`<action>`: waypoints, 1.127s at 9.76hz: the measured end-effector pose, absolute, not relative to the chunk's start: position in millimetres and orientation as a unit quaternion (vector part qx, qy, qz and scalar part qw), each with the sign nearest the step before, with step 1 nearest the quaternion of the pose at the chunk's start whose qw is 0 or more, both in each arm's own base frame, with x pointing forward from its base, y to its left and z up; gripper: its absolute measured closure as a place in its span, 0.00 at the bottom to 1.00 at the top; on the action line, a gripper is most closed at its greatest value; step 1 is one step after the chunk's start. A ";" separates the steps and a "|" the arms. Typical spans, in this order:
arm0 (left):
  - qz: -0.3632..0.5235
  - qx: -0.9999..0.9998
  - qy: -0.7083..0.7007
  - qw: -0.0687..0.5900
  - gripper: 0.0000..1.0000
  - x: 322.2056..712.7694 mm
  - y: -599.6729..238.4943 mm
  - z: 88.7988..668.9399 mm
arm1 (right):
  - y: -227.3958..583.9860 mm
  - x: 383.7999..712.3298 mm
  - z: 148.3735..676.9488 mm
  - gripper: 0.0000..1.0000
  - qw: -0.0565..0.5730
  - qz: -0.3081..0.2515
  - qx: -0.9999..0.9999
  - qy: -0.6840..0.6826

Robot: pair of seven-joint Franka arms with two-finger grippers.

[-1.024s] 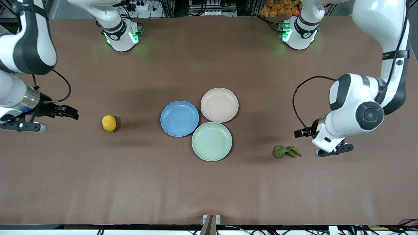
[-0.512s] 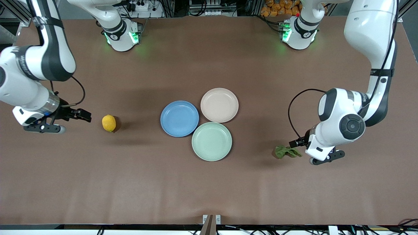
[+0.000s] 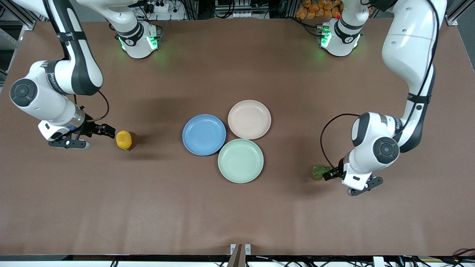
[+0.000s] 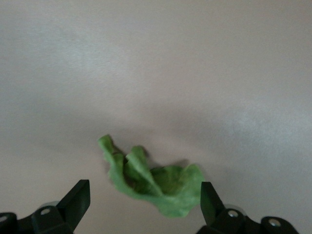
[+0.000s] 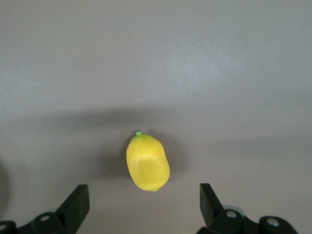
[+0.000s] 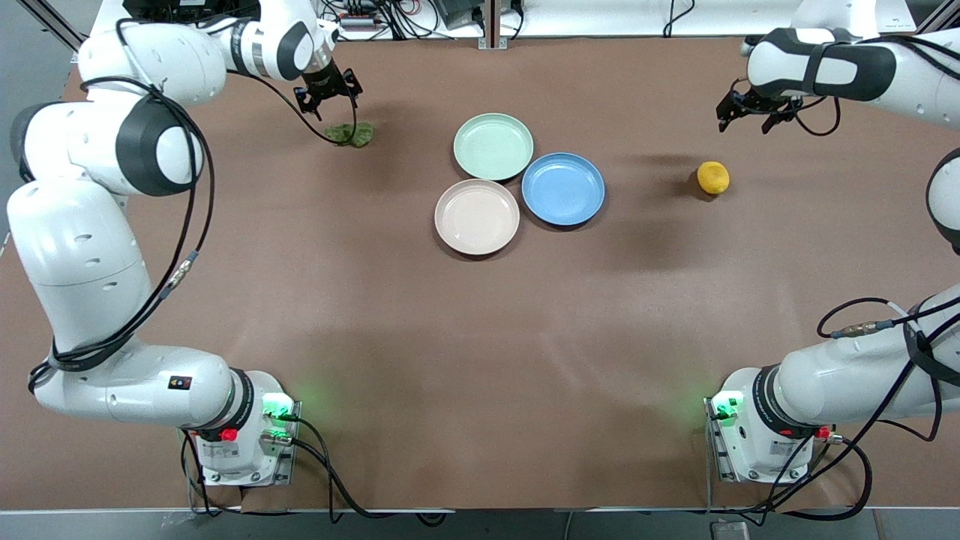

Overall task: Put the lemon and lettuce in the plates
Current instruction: 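Close the right gripper on the lemon while the left gripper grasps the lettuce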

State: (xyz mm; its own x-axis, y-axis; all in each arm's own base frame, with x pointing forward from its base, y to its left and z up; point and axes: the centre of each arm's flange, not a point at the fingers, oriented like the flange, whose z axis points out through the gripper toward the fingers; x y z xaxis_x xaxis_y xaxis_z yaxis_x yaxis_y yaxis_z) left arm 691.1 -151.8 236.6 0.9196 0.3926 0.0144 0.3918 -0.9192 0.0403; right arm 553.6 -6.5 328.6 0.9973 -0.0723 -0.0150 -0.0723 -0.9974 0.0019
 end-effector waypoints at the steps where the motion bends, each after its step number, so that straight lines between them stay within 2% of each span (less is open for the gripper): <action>1: 0.011 0.980 0.200 0.020 0.00 691.4 -155.8 230.0 | -6.6 550.7 317.0 0.00 0.001 -0.009 0.999 -0.036; 7: 0.007 0.985 0.173 -0.007 0.00 686.7 -162.3 205.8 | -6.6 550.3 268.9 0.00 0.005 -0.019 0.999 -0.036; 11: 0.003 0.986 0.165 -0.008 0.00 683.0 -172.6 199.3 | 1.0 544.2 235.9 0.00 0.007 -0.005 1.000 -0.028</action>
State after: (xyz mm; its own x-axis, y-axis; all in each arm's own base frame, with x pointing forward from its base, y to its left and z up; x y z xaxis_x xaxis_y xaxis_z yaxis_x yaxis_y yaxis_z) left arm 683.0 -172.6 199.3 0.9454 0.3259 0.0079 0.3260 -0.9453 -0.0148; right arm 544.2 1.0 235.9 0.9984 -0.0563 -0.0103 -0.0561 -0.9983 0.0147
